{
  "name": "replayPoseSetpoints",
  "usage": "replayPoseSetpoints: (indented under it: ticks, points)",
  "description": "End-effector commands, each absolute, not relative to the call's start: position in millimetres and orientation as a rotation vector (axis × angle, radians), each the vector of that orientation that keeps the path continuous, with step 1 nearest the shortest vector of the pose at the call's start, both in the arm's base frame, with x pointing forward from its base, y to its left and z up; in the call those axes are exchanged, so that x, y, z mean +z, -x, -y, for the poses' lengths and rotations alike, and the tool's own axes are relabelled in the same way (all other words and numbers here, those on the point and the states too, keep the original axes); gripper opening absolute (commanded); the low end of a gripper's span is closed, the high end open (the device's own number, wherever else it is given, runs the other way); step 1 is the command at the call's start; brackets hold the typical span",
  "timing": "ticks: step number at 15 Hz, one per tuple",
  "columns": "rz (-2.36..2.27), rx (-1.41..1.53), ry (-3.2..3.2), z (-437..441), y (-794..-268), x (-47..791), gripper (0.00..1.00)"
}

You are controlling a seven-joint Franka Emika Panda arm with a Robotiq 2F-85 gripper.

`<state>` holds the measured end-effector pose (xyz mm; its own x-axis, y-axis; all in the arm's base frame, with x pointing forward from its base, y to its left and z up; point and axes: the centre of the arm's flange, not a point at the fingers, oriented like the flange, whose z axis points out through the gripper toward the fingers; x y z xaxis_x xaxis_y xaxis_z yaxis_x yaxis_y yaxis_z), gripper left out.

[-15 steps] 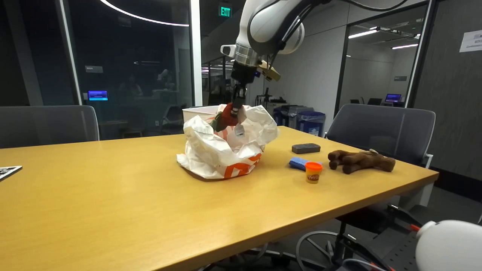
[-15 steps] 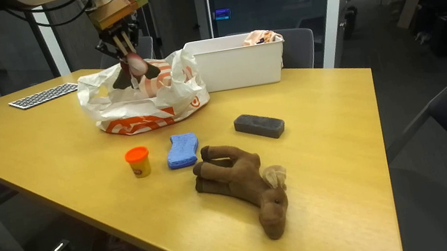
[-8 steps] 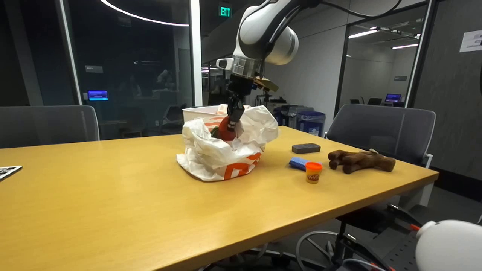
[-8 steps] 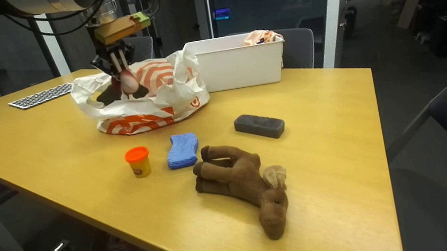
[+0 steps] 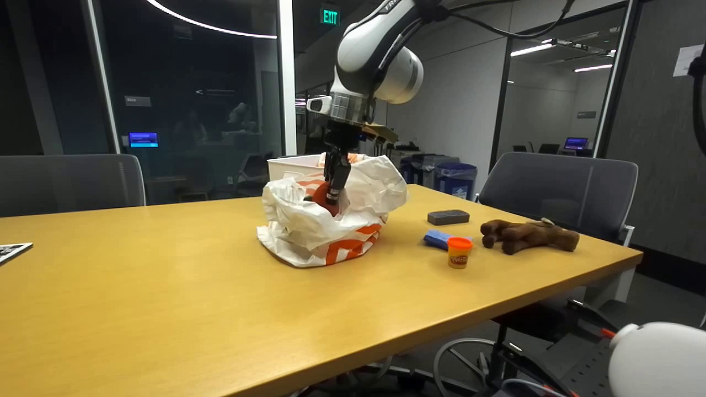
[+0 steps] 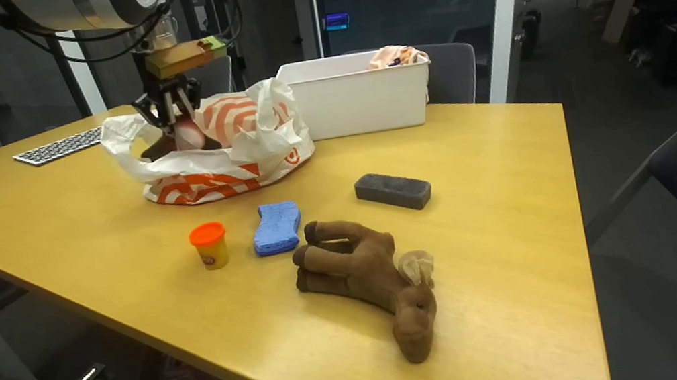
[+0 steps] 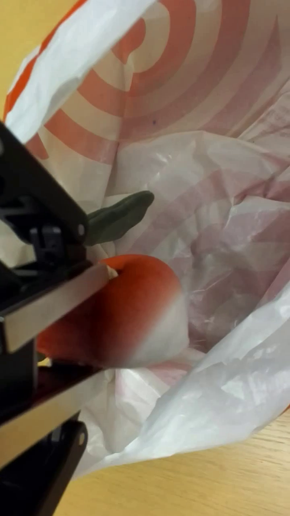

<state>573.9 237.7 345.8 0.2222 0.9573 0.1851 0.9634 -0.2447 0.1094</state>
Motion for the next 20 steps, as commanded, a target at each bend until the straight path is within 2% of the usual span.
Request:
replayPoseSetpoints:
  ticks: [1, 5, 8, 13, 17, 20]
  points:
    - [1.882, -0.362, 2.433, -231.7, -582.3, 362.6, 0.7]
    - [1.812, -0.405, 2.497, -205.4, -572.0, 398.0, 0.98]
    - [1.709, -0.453, 2.587, -175.5, -562.8, 421.3, 1.0]
    - [1.315, -0.276, 2.836, -91.3, -529.3, 436.0, 1.0]
    - [1.006, -0.093, 2.919, -35.8, -496.6, 406.3, 1.0]
    - [0.752, -0.024, 2.976, -26.9, -490.9, 354.1, 1.0]
